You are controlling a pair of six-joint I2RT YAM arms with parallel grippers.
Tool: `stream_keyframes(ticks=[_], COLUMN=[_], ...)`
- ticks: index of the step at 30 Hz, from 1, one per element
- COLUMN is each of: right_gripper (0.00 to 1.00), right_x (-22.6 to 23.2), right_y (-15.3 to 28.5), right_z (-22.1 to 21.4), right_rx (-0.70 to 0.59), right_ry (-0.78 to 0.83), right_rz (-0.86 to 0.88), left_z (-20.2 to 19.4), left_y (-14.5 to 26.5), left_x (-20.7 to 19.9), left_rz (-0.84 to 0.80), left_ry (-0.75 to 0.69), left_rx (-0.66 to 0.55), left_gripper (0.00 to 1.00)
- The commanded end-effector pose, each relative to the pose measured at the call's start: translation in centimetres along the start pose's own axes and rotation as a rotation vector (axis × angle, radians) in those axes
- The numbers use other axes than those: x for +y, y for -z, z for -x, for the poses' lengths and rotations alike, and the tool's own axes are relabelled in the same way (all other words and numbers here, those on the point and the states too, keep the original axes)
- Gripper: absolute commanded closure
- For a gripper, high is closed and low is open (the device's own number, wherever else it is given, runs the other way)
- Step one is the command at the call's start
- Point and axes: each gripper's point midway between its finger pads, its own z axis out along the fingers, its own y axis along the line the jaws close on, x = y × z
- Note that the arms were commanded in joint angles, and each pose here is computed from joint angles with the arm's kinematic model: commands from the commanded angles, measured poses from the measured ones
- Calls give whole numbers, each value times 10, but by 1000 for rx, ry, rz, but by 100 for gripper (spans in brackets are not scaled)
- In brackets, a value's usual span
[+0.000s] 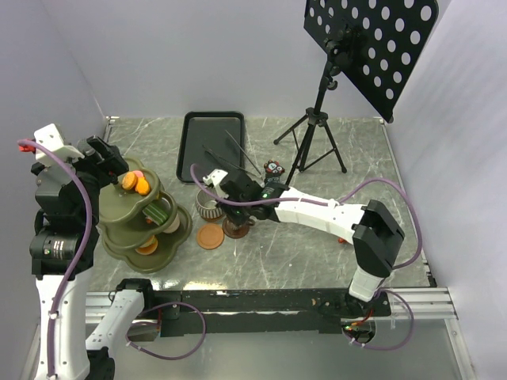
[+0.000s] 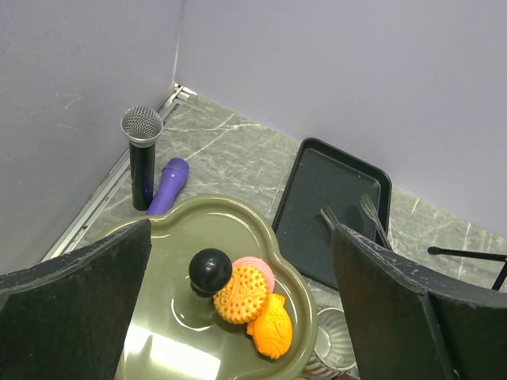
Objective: Serve the afternoon tea
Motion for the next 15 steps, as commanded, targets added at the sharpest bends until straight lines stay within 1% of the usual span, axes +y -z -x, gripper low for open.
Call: stream_keyframes(ticks=[1, 4, 5, 8, 15], right_gripper=[100, 100, 100, 100, 100], right_x=[8, 10, 9, 8, 10], right_y=[1, -5, -7, -13, -23], right_z=[27, 23, 22, 21, 7], right_rx=[-95, -90, -89, -83, -31], right_ry=[49, 52, 83, 108, 132], right_rz=[27, 30, 26, 10, 14], left_z=[11, 11, 11, 11, 13], left_y=[5, 5, 5, 4, 5], left_x=[-4, -4, -4, -5, -4], left_rz=[-25, -24, -25, -29, -23], left_ry=[22, 21, 21, 20, 19], left_rx=[-38, -40, -40, -37, -43], left_gripper=[0, 0, 0, 0, 0])
